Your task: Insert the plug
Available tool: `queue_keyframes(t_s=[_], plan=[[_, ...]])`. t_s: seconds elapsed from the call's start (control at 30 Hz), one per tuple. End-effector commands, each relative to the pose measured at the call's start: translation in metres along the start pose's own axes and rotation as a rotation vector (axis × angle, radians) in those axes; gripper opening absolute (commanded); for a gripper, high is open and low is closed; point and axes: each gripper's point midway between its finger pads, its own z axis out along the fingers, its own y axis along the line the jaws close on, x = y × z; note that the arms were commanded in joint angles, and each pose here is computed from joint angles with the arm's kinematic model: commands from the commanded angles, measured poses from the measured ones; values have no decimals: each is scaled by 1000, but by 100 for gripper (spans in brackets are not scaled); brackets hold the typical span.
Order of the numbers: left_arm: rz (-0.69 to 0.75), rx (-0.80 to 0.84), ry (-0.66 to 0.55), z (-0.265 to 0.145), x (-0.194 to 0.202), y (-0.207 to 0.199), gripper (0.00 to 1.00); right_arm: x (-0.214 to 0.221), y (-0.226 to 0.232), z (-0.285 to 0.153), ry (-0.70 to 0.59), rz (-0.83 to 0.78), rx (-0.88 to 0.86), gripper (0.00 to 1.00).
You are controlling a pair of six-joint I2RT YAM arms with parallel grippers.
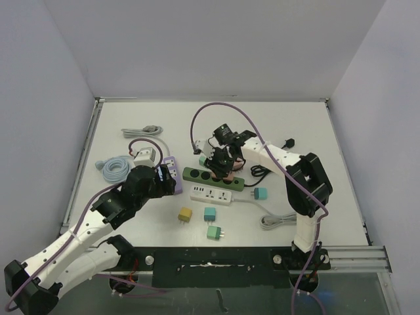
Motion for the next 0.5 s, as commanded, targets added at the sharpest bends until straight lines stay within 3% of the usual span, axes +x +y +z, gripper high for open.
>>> queue_keyframes(t_s=[0.0, 0.23, 0.33, 0.37, 0.47], plan=[[-65, 10, -83, 2, -23, -8, 66, 60, -1, 61, 201, -29, 91, 0], [-71, 2, -88, 3, -24, -5, 66, 69, 2, 67, 205, -63, 86, 0], [-71, -1, -84, 1, -25, -4, 66, 40, -5, 50, 96, -33, 115, 0], [-71, -4, -83, 0, -25, -4, 66, 25, -8, 37, 35, -12, 134, 4], [-64, -2, -82, -3, -27, -3, 67, -25, -12, -13, -161, 42, 152, 39]])
